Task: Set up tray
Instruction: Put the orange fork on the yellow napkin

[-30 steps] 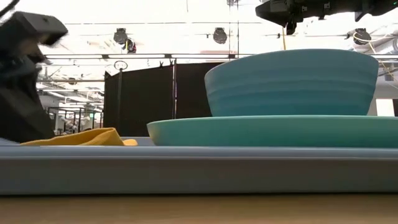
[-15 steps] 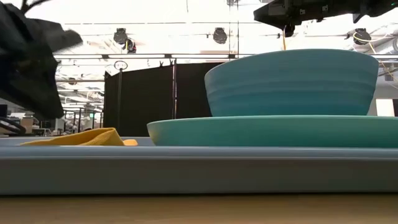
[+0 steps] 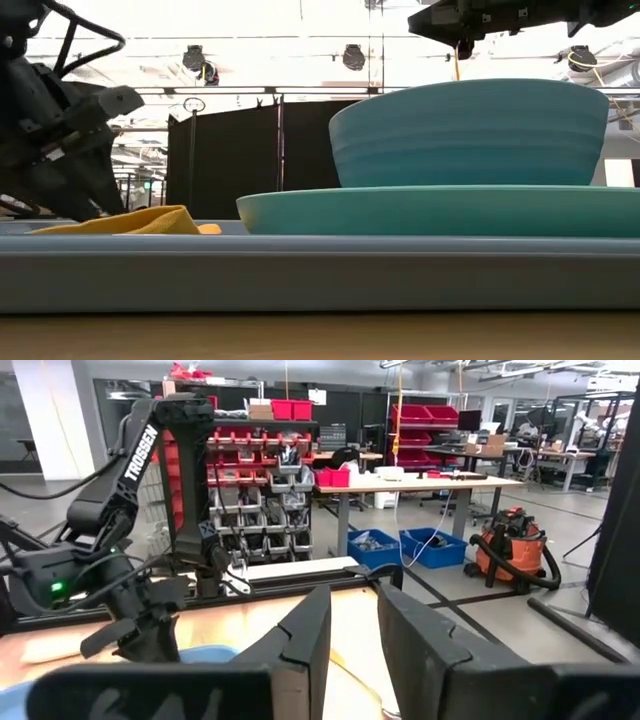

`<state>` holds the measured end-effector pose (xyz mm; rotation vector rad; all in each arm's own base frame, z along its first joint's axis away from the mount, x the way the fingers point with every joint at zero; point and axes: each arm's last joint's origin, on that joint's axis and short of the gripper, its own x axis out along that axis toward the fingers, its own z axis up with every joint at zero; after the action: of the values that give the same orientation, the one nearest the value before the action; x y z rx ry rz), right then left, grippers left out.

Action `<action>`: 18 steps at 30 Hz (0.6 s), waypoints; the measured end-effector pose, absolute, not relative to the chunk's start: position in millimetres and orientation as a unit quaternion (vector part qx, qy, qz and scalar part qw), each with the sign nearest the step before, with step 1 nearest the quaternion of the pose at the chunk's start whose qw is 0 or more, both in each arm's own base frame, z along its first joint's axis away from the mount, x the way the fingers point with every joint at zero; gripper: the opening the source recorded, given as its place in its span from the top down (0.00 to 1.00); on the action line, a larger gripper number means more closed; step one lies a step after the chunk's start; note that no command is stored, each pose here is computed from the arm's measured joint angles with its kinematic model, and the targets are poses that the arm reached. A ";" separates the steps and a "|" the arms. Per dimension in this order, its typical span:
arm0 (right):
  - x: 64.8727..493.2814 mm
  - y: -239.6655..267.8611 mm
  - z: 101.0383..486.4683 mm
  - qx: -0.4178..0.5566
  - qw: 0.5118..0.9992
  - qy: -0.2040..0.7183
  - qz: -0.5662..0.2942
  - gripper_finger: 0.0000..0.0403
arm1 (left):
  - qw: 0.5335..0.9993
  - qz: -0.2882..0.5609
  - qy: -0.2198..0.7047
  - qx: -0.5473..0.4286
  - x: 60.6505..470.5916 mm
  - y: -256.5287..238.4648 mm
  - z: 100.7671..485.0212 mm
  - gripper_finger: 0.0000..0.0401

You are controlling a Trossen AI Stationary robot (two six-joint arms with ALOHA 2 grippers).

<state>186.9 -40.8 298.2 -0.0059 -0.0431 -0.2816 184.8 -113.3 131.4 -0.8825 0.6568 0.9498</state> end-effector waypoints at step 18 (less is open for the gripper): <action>186.9 -40.9 298.2 -0.005 0.990 -0.021 -0.142 0.81 | 0.795 0.384 0.253 -0.396 192.1 -114.2 141.4 0.59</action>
<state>186.9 -40.9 298.2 -0.0104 -0.0427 -0.2847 192.1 -114.2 141.4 -0.8501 0.5448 0.8257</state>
